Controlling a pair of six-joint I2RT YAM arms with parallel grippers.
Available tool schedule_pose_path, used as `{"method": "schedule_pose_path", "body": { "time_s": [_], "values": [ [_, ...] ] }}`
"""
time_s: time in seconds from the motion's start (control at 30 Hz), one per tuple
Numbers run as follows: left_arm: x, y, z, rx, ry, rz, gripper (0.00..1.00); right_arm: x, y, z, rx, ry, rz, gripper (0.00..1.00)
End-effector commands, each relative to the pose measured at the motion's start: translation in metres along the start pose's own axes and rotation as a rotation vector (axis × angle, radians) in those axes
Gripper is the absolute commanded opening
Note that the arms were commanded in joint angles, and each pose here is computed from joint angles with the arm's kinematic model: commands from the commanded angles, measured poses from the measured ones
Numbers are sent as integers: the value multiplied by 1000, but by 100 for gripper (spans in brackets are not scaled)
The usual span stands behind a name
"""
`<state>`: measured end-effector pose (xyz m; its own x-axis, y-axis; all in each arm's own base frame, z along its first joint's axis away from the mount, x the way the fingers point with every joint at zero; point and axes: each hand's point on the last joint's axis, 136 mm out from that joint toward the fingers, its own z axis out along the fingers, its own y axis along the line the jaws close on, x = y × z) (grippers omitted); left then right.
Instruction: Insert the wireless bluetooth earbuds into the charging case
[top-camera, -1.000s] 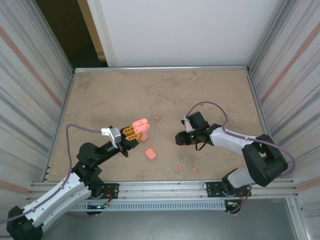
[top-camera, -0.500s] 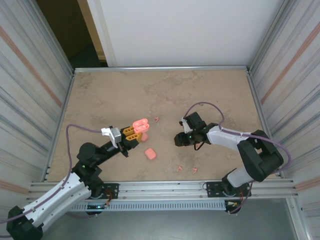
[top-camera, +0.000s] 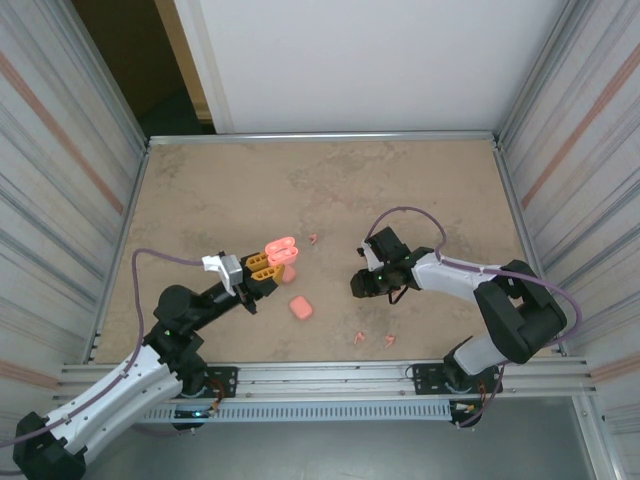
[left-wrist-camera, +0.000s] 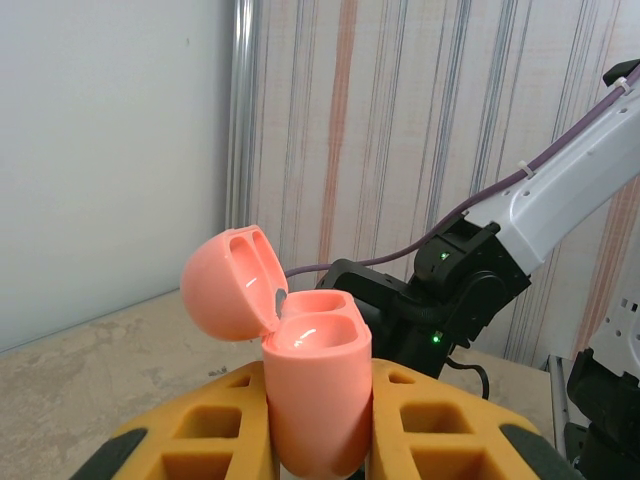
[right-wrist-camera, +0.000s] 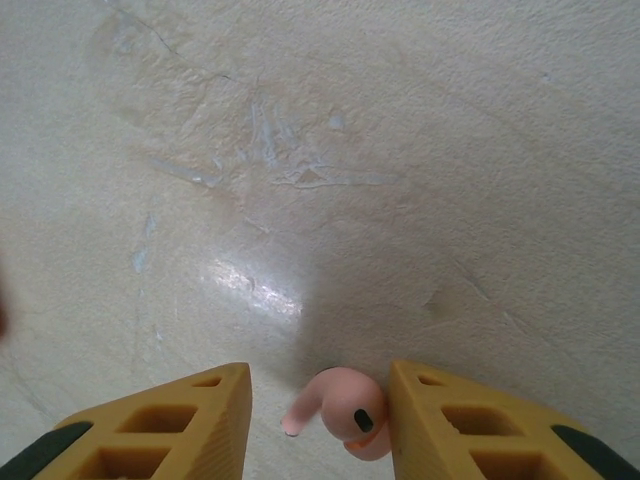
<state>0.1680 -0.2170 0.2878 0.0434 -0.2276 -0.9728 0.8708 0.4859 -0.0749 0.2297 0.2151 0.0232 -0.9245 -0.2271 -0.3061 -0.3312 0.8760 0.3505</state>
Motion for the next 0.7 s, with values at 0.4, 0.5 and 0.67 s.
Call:
{"method": "schedule_pose_path", "body": {
  "time_s": [0.4,0.5,0.67],
  "values": [
    [2,0,-1,-8,-2,20,0,10,-5,5,41,40,-25,25],
    [2,0,-1,-7,-2,21,0,10,-5,6,44,46,-28,23],
    [3,1,-1,-9,1,19,0,9,-4,5,47,43,-34,18]
  ]
}}
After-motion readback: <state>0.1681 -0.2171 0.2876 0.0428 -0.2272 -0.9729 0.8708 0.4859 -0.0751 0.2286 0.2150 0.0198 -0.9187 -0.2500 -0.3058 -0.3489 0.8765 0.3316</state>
